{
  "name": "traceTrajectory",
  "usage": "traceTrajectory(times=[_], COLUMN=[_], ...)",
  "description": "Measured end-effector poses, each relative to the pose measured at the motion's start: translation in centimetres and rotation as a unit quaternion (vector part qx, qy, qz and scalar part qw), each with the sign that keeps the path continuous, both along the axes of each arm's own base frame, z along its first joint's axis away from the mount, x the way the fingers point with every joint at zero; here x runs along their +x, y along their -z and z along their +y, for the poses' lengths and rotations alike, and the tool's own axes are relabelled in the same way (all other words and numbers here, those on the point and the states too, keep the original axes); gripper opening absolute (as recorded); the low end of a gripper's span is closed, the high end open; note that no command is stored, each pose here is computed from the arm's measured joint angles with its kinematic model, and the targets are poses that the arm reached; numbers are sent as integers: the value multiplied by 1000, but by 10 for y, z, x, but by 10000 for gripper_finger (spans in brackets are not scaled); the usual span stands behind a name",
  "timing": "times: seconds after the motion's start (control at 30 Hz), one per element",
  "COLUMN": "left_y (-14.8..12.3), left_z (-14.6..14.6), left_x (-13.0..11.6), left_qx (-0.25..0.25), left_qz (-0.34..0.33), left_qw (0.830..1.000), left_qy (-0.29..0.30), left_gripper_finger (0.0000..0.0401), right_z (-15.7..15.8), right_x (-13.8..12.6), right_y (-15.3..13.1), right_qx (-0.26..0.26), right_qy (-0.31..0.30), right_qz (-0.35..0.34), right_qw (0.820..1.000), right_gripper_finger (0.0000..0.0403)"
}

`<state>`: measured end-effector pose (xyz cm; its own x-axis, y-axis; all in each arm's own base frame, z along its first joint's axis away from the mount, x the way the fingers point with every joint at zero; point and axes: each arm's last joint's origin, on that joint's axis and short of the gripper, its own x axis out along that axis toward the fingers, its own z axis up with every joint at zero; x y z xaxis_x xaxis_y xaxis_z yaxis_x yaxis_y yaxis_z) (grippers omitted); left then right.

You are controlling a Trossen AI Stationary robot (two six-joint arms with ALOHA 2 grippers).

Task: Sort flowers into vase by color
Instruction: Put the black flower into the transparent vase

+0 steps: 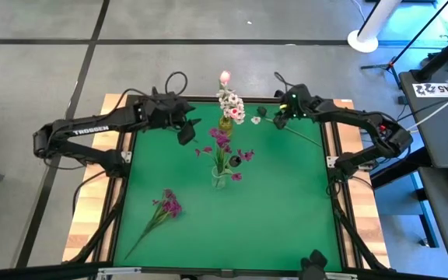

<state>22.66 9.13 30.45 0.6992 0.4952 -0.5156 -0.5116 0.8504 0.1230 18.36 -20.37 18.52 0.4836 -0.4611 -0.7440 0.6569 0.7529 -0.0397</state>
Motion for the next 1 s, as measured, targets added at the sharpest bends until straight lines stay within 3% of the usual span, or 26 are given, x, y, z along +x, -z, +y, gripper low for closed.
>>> traceTrajectory(times=[0.2,0.43,0.8,1.0], left_y=[1,2,2,2], left_z=[-5,-13,-21,-24], left_x=[1,3,6,7], left_qx=[-12,-11,-22,-30], left_qz=[-7,1,-5,-10], left_qw=[1000,1000,1000,999], left_qy=[-16,-11,1,2], left_gripper_finger=[227,227,227,227], right_z=[12,24,-1,-9], right_x=[14,18,7,1], right_y=[-15,1,40,45], right_qx=[-37,15,109,134], right_qy=[-4,-47,-31,-25], right_qz=[111,167,182,166], right_qw=[993,985,977,977], right_gripper_finger=[211,211,211,211])
